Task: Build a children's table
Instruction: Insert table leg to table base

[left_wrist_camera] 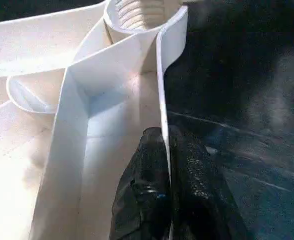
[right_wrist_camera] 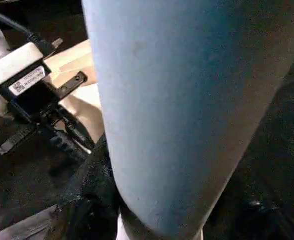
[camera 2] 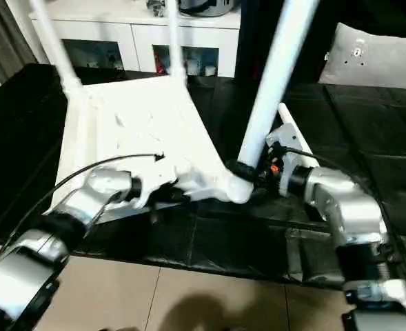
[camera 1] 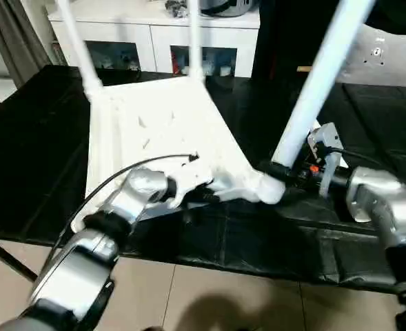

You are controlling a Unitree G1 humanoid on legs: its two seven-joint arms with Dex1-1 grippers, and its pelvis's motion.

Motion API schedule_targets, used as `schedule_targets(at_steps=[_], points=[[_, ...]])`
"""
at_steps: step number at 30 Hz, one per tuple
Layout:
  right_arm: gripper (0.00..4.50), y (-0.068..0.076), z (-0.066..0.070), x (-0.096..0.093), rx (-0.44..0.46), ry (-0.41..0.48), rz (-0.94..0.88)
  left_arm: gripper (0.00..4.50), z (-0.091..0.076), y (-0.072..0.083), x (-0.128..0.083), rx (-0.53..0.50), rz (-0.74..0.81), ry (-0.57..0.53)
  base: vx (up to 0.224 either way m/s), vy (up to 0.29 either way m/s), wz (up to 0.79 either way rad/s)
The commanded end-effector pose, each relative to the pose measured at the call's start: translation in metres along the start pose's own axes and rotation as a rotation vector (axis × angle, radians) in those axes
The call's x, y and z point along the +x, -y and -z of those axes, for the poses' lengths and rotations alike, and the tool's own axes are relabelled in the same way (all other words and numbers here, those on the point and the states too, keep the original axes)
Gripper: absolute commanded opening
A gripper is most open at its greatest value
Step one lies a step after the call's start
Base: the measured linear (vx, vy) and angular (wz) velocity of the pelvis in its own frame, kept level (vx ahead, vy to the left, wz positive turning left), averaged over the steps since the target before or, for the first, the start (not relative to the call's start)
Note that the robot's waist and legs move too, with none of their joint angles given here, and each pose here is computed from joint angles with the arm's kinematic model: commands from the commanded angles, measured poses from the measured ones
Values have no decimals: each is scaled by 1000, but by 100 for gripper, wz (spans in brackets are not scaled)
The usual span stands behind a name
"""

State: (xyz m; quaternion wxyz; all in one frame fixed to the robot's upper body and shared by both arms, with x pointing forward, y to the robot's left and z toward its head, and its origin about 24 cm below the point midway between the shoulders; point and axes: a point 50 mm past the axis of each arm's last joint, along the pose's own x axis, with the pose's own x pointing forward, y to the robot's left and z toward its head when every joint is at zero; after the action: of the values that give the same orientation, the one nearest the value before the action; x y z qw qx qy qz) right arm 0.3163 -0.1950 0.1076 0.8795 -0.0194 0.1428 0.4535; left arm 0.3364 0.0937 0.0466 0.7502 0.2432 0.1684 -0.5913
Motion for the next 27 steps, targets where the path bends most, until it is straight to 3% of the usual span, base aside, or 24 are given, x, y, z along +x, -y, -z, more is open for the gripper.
schedule_targets(at_steps=[1,11,27], points=[[185,-2,-8,2,-16,-7,-37,0,7,13,7,-13,71,-17,0,0,0],[185,0,-7,7,-34,-88,-90,0,5,20,5,6,122,-23,0,0,0],[185,5,1,21,12,-65,-80,0,2,25,5,29,132,-35,0,0,0]])
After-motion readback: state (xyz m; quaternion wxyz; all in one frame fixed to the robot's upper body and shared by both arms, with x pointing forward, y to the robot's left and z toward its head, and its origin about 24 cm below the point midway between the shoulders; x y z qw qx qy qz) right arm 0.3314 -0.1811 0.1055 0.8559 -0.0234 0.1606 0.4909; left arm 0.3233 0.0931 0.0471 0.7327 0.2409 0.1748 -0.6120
